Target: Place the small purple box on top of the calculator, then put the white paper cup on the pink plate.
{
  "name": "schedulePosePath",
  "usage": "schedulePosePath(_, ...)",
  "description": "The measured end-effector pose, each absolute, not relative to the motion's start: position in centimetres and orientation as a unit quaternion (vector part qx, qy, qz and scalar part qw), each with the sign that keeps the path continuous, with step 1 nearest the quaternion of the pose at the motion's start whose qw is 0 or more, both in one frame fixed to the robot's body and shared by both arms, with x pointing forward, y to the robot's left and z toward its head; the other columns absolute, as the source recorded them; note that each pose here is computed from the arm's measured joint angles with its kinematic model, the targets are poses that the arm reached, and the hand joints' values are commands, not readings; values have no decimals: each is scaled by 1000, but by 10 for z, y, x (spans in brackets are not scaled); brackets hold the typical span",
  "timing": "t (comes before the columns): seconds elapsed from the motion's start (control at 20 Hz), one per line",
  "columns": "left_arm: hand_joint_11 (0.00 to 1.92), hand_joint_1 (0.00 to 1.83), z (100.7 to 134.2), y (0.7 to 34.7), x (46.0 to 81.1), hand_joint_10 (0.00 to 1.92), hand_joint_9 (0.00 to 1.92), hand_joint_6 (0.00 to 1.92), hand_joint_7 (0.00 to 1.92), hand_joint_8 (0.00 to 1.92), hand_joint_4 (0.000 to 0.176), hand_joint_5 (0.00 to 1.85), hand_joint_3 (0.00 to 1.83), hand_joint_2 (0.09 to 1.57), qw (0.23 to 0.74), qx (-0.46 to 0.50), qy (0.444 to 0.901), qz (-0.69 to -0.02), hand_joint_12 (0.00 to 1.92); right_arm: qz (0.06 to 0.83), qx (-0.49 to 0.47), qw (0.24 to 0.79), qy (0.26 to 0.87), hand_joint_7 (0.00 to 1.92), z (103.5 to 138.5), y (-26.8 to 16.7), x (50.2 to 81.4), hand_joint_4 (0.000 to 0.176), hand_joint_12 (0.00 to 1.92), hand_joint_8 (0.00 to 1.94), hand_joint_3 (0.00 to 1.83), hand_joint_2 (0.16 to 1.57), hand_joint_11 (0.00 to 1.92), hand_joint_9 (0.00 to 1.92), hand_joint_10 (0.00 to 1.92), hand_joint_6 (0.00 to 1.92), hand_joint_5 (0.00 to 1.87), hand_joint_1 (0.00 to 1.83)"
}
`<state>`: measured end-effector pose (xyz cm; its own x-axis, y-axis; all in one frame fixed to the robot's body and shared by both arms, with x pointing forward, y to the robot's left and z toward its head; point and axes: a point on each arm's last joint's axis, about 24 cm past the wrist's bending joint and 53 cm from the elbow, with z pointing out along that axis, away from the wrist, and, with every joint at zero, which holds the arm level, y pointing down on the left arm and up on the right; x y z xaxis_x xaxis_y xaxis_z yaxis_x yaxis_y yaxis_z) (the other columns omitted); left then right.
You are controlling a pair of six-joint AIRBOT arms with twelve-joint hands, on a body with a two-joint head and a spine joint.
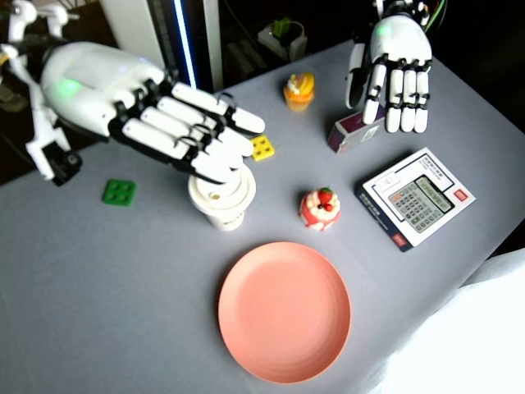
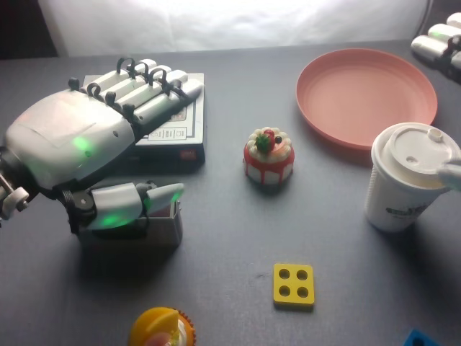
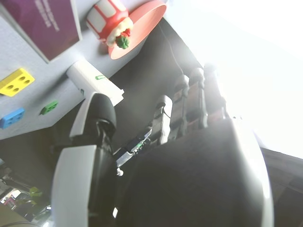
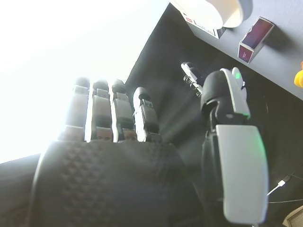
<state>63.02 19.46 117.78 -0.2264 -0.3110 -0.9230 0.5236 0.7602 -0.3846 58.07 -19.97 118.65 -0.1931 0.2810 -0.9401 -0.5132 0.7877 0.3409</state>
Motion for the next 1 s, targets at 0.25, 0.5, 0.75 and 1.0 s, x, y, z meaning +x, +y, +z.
schedulePosePath(0.25,0,321,1181,194,630,0,0,0,0,0,44,0,0,1223,621,73,702,-342,0,318,-82,634,700,0,1190,-199,581,0,0,0,38,1226,0,0,0,0,0,273)
schedulePosePath(0.5,0,447,1164,213,622,0,0,0,0,0,51,0,0,1136,603,64,729,-316,0,317,-72,637,699,0,1192,-202,583,0,0,0,30,1238,0,0,0,0,0,277)
schedulePosePath(0.75,27,895,1141,231,624,0,1,4,8,3,41,10,0,992,583,36,757,-292,12,318,-68,641,696,0,1194,-203,584,0,0,0,23,1244,0,0,0,0,0,232)
schedulePosePath(1.0,0,939,1104,238,630,20,137,14,160,11,34,155,8,1024,550,14,789,-274,578,319,-62,641,696,0,1194,-204,584,0,0,0,20,1251,0,0,0,0,0,218)
